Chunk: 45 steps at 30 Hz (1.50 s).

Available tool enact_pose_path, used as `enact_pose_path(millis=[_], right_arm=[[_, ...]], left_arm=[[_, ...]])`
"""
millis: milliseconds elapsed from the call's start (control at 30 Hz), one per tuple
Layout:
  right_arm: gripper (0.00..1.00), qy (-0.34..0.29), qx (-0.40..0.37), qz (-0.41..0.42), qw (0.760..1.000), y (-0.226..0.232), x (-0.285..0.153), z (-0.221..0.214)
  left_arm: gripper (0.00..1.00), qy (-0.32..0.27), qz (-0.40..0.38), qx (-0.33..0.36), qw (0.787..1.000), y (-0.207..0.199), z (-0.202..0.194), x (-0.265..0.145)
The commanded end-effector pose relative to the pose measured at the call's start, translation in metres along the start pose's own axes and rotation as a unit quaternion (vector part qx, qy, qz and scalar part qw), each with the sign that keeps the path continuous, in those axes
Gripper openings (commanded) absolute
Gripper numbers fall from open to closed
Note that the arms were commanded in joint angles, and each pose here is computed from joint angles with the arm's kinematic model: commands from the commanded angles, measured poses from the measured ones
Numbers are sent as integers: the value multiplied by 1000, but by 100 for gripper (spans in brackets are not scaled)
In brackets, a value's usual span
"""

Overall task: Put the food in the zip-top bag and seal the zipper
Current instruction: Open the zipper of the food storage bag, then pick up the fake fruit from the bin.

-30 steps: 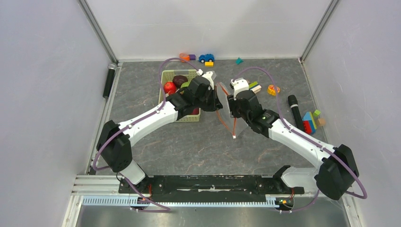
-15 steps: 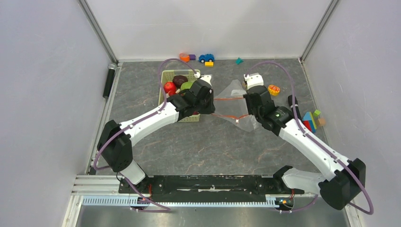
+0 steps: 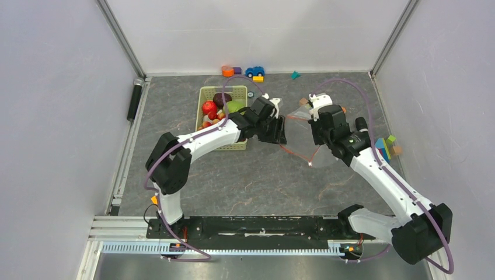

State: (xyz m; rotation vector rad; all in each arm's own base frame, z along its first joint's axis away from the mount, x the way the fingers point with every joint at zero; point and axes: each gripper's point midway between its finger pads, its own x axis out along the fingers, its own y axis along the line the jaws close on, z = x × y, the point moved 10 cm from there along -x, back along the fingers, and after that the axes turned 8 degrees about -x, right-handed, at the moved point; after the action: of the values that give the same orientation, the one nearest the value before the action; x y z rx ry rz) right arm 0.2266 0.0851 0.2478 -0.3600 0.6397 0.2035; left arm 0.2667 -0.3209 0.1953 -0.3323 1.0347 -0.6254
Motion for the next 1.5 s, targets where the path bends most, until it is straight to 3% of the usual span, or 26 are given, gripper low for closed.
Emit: enact_pose_path(millis=[0,67,100,267,400,733,900,1100,1467], right_arm=[[0,-16,14,14,1000,5,10,3],[0,-14,23,4,1000,5,15,2],[0,-15,27,-1,1000,6,18,2],[0,-22,53,-48,997,1,22,6],[0,-27,69,-66,995,0,23,4],[0,-31,66,-61,995,1,24,0],[0,-31,53,-45,997,3,26,0],[0,-30,41,-25,998,6,29,2],[0,-26,32,-20,999,6,30,1]], left_arm=[[73,-5,-65,26,998,-30,16,1],[99,-7,-73,29,997,-33,17,-2],[100,-9,-74,31,997,-33,18,-5],[100,-34,-48,53,997,-33,21,-33],[100,-78,35,70,994,-22,24,-65],[100,-201,202,24,958,31,41,-138],[100,-194,264,-27,944,79,48,-155],[100,-159,290,-89,939,143,59,-145],[100,-136,329,-97,930,173,61,-131]])
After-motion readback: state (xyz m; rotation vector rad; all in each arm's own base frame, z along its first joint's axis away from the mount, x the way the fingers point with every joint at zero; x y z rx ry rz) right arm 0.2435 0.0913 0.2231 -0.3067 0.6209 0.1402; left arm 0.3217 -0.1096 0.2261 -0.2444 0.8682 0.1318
